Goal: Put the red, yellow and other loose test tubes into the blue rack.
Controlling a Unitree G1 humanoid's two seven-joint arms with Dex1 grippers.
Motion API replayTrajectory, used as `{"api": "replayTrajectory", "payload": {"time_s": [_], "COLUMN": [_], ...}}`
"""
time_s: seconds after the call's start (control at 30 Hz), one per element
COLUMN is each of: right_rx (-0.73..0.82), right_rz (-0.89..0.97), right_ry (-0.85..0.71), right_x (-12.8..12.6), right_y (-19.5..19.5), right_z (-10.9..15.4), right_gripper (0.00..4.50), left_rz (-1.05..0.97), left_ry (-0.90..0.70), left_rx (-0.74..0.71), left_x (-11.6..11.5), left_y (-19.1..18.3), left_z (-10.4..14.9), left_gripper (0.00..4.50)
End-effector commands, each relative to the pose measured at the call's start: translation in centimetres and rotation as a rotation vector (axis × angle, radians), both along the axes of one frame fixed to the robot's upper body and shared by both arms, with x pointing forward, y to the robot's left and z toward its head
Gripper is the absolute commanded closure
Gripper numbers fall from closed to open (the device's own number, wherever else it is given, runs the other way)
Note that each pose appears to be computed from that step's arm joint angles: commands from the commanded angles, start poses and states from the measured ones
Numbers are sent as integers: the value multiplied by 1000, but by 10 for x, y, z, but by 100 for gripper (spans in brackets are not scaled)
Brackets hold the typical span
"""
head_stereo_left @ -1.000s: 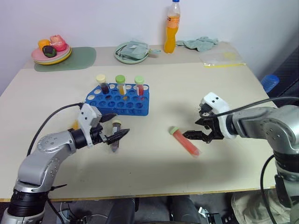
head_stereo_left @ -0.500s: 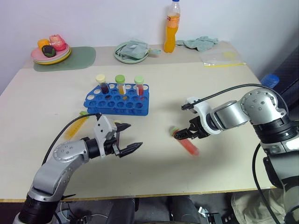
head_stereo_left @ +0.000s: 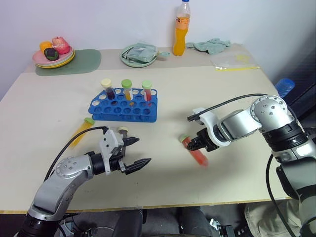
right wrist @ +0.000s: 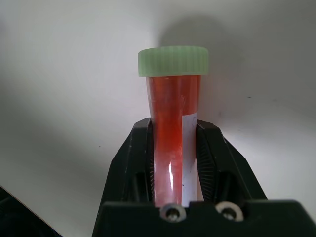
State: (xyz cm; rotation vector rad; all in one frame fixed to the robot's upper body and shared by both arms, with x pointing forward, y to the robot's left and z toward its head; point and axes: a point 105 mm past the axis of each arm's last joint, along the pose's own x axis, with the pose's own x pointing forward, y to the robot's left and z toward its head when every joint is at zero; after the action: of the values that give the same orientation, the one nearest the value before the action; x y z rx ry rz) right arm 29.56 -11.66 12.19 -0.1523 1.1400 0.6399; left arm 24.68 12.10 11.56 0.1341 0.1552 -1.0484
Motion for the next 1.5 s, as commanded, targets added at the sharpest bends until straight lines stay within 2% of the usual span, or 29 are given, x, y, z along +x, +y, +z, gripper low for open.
{"api": "replayTrajectory", "payload": {"time_s": [0.03,0.1,0.23,0.3,0.4,0.47,0.53,0.73,1.03,1.5], "right_rx": [133,206,360,450,541,640,673,700,685,645], "right_rz": [52,135,308,336,247,88,71,58,84,64], "right_ry": [-169,-387,-841,-1002,-1213,-1273,-1332,-1378,-1343,-1286], "right_x": [3,2,-1,3,27,47,56,70,71,78], "right_y": [18,34,61,71,85,94,109,142,146,152], "right_z": [39,66,99,107,112,116,114,97,72,53], "right_gripper": [381,381,381,381,381,381,381,381,381,381], "left_rz": [10,70,297,398,534,652,714,693,515,447], "left_ry": [-31,-47,-89,-106,-150,-186,-200,-186,-79,-22], "left_rx": [5,-17,-125,-147,-160,-156,-182,-167,-135,-132], "left_x": [1,9,34,43,56,65,68,60,34,25], "left_y": [5,14,49,69,98,118,130,129,100,94], "left_z": [2,6,24,29,38,41,45,42,26,11], "left_gripper": [0,0,0,0,0,0,0,0,0,0]}}
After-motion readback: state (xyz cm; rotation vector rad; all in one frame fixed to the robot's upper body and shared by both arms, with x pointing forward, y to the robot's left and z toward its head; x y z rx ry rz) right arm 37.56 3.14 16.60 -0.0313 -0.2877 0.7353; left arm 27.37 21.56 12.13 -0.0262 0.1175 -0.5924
